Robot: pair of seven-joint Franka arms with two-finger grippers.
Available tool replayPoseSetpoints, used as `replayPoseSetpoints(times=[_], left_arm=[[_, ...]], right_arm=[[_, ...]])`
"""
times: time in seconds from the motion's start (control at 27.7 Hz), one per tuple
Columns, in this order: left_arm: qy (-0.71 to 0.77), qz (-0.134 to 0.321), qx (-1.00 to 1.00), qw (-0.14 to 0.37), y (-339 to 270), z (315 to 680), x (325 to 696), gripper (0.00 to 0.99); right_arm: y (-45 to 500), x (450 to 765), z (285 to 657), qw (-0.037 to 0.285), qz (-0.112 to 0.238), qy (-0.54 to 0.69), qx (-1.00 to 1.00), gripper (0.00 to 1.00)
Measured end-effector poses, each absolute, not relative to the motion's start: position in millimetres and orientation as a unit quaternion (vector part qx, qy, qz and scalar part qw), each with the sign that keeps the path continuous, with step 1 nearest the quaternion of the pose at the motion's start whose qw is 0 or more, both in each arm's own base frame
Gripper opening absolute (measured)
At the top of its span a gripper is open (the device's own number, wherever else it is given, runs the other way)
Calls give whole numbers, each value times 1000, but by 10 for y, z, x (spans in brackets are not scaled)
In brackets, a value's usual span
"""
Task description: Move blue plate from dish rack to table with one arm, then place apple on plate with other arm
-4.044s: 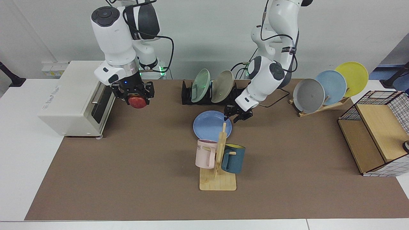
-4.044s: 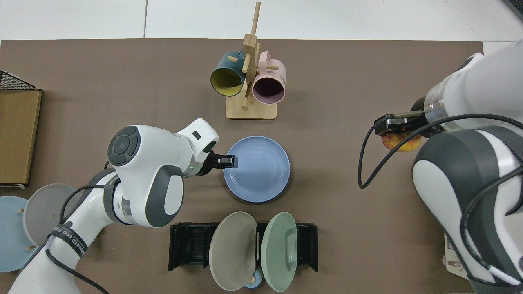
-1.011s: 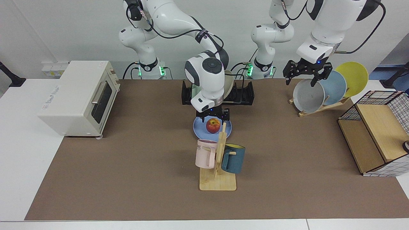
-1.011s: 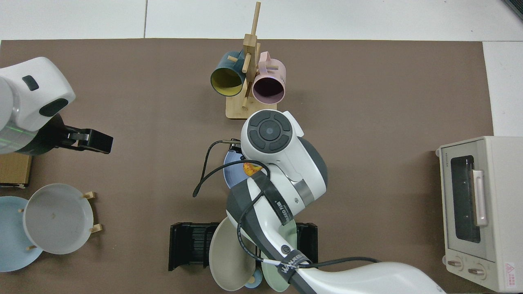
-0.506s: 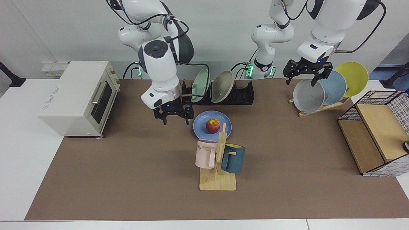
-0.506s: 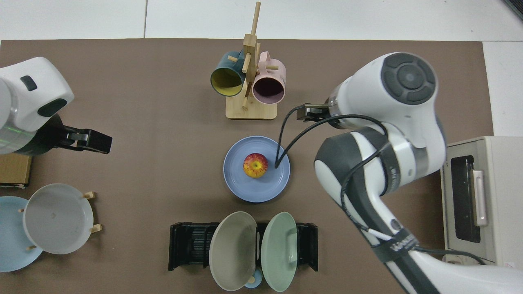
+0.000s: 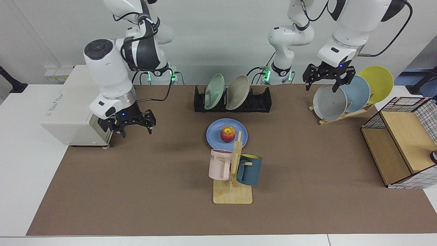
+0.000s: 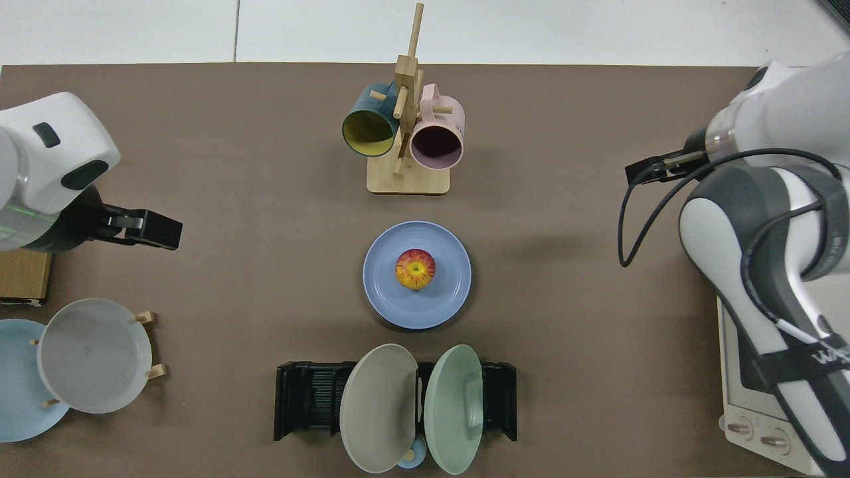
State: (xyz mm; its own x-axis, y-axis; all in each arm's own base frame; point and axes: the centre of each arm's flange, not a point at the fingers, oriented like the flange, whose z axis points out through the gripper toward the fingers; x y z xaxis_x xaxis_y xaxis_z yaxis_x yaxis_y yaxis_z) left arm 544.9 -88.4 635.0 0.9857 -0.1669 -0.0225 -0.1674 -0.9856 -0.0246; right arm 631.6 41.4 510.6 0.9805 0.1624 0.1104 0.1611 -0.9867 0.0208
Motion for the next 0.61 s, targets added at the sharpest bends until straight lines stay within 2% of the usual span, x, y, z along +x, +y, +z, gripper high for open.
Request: replayPoseSetpoints(times=[0.29, 0.61], left_arm=[[84, 10, -996, 11, -891, 6351, 5449, 991], [84, 10, -996, 11, -891, 6351, 5449, 991]], right_arm=[[-55, 6202, 5279, 13, 61, 101, 993, 1000], [-179, 5980, 5564, 11, 58, 96, 994, 1000]])
